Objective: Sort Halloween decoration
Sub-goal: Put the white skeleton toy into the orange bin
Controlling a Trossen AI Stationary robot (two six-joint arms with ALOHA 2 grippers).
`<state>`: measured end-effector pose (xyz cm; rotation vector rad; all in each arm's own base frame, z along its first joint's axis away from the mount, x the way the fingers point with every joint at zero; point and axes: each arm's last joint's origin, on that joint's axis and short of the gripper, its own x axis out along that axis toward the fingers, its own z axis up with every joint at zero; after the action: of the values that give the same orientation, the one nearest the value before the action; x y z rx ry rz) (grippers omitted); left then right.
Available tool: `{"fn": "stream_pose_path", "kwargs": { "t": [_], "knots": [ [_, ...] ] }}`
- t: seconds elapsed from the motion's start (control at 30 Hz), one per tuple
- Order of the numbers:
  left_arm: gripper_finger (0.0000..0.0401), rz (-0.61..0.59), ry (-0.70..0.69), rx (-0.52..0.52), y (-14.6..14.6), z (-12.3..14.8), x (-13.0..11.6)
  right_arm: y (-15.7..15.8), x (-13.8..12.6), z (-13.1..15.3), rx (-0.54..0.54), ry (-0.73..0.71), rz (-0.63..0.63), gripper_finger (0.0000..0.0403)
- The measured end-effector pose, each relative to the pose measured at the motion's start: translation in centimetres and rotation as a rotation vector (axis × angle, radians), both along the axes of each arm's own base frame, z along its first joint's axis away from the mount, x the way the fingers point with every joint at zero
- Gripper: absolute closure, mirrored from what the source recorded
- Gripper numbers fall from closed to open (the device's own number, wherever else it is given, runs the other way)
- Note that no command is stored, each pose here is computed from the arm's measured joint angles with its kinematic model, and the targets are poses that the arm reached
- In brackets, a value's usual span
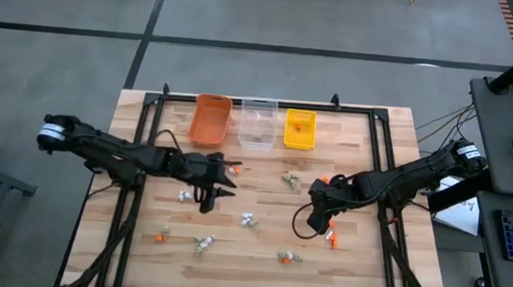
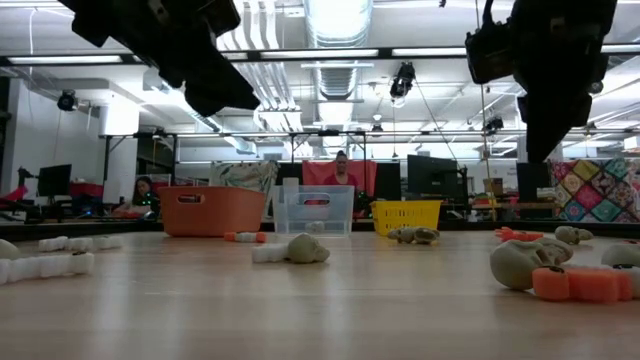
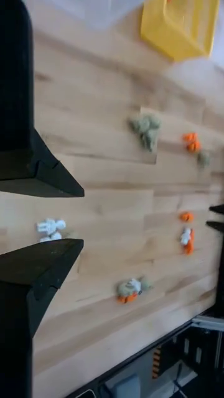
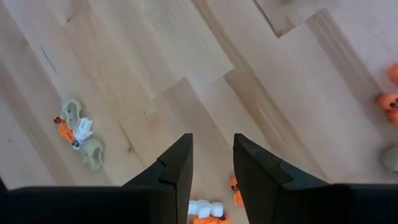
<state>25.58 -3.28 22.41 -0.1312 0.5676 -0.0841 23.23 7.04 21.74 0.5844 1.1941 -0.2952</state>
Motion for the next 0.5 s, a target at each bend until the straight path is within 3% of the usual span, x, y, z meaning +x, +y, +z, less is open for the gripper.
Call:
{"fn": "stream_pose_path", "kwargs": {
  "t": [0.27, 0.5],
  "knots": [
    [0.0291, -0.031, 0.118, -0.051, -2.3, -2.7, 1.0, 0.0, 0.0, 0.0, -0.03, -0.011, 0.066, 0.03],
    [0.0237, -0.091, 0.261, -0.162, -4.4, -4.3, 0.4, 0.0, 0.0, 0.0, -0.039, -0.013, 0.107, 0.03]
  ]
}}
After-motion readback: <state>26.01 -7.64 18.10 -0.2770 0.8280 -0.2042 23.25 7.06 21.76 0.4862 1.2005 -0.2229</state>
